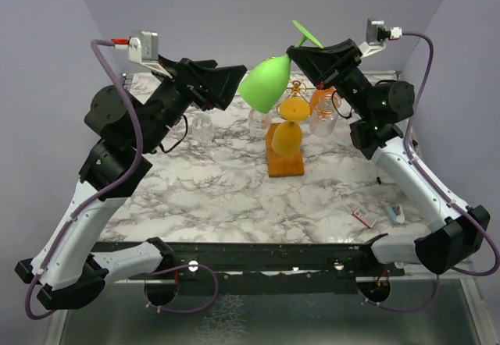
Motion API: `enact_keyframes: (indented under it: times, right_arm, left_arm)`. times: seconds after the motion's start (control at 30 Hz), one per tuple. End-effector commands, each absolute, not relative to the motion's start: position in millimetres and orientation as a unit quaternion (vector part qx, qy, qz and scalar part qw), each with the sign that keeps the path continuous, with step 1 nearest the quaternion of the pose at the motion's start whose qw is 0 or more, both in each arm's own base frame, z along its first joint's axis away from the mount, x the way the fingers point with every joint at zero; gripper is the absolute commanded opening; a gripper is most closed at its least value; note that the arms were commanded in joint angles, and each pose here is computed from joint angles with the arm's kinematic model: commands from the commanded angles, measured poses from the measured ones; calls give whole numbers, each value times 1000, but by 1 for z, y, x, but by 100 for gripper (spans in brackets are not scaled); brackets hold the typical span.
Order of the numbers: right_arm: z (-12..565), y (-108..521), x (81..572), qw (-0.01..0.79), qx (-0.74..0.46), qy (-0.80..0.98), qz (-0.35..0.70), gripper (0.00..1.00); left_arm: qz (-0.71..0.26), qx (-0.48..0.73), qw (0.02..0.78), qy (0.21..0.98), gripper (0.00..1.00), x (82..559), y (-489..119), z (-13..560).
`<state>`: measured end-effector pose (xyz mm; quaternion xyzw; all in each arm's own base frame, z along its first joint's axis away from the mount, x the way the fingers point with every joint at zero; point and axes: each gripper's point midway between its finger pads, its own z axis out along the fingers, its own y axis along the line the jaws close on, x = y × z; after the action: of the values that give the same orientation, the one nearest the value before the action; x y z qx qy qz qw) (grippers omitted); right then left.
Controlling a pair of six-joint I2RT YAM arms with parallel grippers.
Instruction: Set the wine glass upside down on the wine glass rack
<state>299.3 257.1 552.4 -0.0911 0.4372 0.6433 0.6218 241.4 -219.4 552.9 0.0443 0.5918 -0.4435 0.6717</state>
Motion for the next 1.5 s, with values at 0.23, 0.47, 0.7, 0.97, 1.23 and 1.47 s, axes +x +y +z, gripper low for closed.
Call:
enact_keyframes:
  times: [0.23,0.47,0.7,0.97,1.23,1.47]
  right_arm:
    - [540,292,226,680,-316,331,573,1]
    - [533,306,236,717,-366,310,506,1]
    - [527,331,223,718,-404,276,495,1]
    - [516,349,226,736,-423,274,452,1]
    - [513,353,232,740,-419,282,445,1]
    - [510,356,236,736,-415,290,450,1]
  left_arm:
    - [-572,114,538,609,99,197,-265,585]
    - [-610,85,495,612,92,196,-275,574]
    - [-600,47,502,621,76,208,-269,568]
    - [-538,28,555,633,54,214,-242,567]
    - [-513,26,558,652,13,216,-236,551]
    - [-525,53,545,651,0,210,-245,551]
